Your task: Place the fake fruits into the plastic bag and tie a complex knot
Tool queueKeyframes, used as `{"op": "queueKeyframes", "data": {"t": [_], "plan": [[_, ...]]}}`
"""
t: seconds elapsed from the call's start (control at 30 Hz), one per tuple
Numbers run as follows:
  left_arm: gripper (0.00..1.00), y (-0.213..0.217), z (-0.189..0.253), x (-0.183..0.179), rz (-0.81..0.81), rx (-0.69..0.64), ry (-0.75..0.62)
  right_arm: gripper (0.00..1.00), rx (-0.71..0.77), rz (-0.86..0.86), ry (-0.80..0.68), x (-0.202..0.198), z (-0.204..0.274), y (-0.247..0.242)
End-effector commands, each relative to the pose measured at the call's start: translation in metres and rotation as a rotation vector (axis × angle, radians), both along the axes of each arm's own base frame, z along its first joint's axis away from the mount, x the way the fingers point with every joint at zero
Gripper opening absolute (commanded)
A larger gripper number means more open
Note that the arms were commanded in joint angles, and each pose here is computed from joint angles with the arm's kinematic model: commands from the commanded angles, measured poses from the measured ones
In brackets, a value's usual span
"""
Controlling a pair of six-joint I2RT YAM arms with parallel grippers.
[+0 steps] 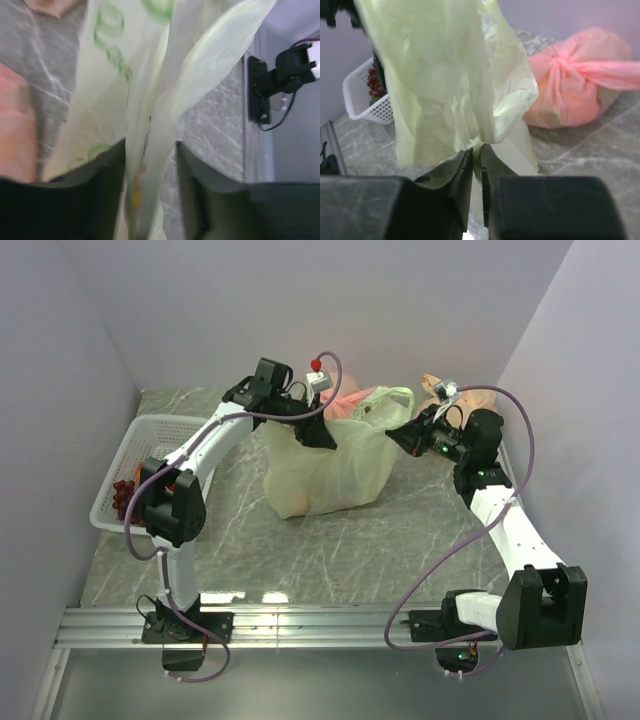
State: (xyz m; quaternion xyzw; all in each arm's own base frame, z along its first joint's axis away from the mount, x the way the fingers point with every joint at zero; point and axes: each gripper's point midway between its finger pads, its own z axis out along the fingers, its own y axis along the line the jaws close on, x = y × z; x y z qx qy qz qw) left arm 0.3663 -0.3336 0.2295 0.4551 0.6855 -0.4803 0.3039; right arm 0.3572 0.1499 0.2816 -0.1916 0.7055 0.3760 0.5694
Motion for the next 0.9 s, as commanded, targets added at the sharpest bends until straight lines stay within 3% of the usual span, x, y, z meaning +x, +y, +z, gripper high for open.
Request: {"op": "queueKeyframes", "data": {"t": [0.0,0.03,0.1,0.13,0.3,0.53,0.87], "plan": [[0.55,0.002,0.075,0.009,0.037,-0.065,-0.171,0.13,0.021,0.066,-0.16,-0.01,0.048,0.013],[0.7,0.004,0.096,0.006,0.05,-0.082,-0.228,0.11,0.018,0.074,-0.15,-0.012,0.047,0.015],[0.86,0.009,0.123,0.013,0.117,-0.092,-0.315,0.08,0.007,0.091,-0.162,-0.017,0.05,0.018],[0.99,0.013,0.148,0.012,0.145,-0.128,-0.386,0.07,0.002,0.093,-0.153,-0.018,0.048,0.019],[0.99,0.001,0.186,0.005,0.223,-0.192,-0.445,0.01,-0.027,0.086,-0.145,-0.017,0.045,0.028],[0.99,-0.035,0.209,-0.005,0.315,-0.309,-0.292,0.0,-0.088,0.015,-0.114,-0.012,0.042,0.04],[0.99,-0.058,0.203,-0.016,0.36,-0.351,-0.299,0.0,-0.118,-0.011,-0.088,-0.012,0.04,0.045]]}}
